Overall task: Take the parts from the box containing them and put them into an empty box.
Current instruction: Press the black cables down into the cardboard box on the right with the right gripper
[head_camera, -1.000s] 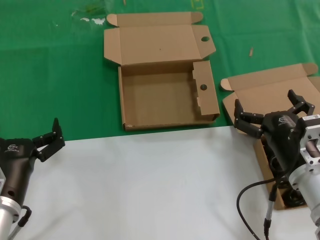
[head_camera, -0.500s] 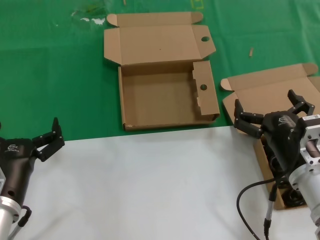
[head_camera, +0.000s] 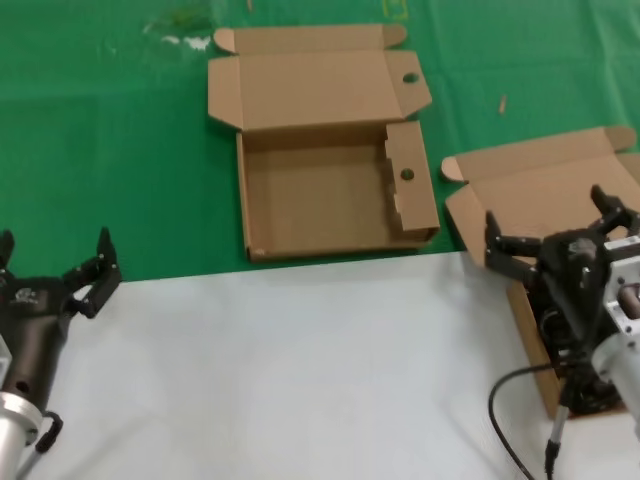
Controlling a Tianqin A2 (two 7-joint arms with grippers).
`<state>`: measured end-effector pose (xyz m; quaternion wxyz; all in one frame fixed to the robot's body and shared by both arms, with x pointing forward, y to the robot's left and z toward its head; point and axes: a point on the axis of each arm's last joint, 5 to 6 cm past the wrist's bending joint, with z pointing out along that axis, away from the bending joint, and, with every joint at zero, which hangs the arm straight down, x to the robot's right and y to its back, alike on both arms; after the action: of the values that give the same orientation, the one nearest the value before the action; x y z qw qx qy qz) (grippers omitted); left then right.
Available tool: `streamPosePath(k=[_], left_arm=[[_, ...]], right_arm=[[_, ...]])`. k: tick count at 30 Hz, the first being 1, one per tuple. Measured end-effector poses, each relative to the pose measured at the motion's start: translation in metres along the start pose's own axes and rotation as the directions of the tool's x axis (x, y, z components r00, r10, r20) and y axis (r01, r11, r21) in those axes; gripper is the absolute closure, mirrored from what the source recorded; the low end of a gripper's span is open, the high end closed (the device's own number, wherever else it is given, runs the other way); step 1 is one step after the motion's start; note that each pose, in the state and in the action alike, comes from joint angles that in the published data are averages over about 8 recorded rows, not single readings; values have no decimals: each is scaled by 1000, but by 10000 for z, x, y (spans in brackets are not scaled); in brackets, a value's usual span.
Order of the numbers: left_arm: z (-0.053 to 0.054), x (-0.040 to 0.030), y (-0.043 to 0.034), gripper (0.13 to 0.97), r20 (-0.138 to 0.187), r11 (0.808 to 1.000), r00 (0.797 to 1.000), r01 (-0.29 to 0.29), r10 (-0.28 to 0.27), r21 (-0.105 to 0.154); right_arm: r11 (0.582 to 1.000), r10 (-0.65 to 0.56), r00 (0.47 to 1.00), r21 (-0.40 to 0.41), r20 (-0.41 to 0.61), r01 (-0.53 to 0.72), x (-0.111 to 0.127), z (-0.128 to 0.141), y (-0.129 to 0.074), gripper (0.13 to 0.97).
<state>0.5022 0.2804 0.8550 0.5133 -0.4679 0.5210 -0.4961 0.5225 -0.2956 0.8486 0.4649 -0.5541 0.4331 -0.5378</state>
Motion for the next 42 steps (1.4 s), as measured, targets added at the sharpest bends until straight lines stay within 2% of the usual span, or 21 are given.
streamPosePath(k=[5, 8, 13, 15, 17, 21, 25, 27, 33, 42], left_arm=[[0, 0, 0, 381, 0, 1000, 1000, 0, 0, 0], [0, 0, 0, 460, 0, 1000, 1000, 0, 0, 0], [0, 0, 0, 592, 0, 1000, 1000, 0, 0, 0], [0, 0, 0, 592, 0, 1000, 1000, 0, 0, 0], [0, 0, 0, 592, 0, 1000, 1000, 0, 0, 0], [0, 0, 0, 686, 0, 1000, 1000, 0, 0, 0], [0, 0, 0, 780, 0, 1000, 1000, 0, 0, 0], [0, 0, 0, 795, 0, 1000, 1000, 0, 0, 0], [0, 0, 0, 885, 0, 1000, 1000, 0, 0, 0], [0, 0, 0, 948, 0, 1000, 1000, 0, 0, 0]], right_arm=[[994, -106, 993, -21, 43, 107, 214, -61, 17, 130], [982, -179, 978, -37, 106, 184, 390, -128, -25, 130], [942, -299, 917, -71, 264, 328, 701, -258, -182, 130], [914, -348, 874, -87, 339, 397, 823, -304, -266, 130], [877, -395, 820, -97, 414, 471, 931, -341, -345, 130], [777, -480, 679, -90, 556, 623, 1122, -380, -483, 130], [670, -535, 525, -46, 662, 741, 1275, -357, -597, 130], [620, -553, 450, -15, 701, 784, 1340, -324, -649, 130], [501, -584, 255, 95, 771, 860, 1462, -159, -799, 130], [359, -597, 23, 242, 802, 901, 1497, 163, -1047, 133]])
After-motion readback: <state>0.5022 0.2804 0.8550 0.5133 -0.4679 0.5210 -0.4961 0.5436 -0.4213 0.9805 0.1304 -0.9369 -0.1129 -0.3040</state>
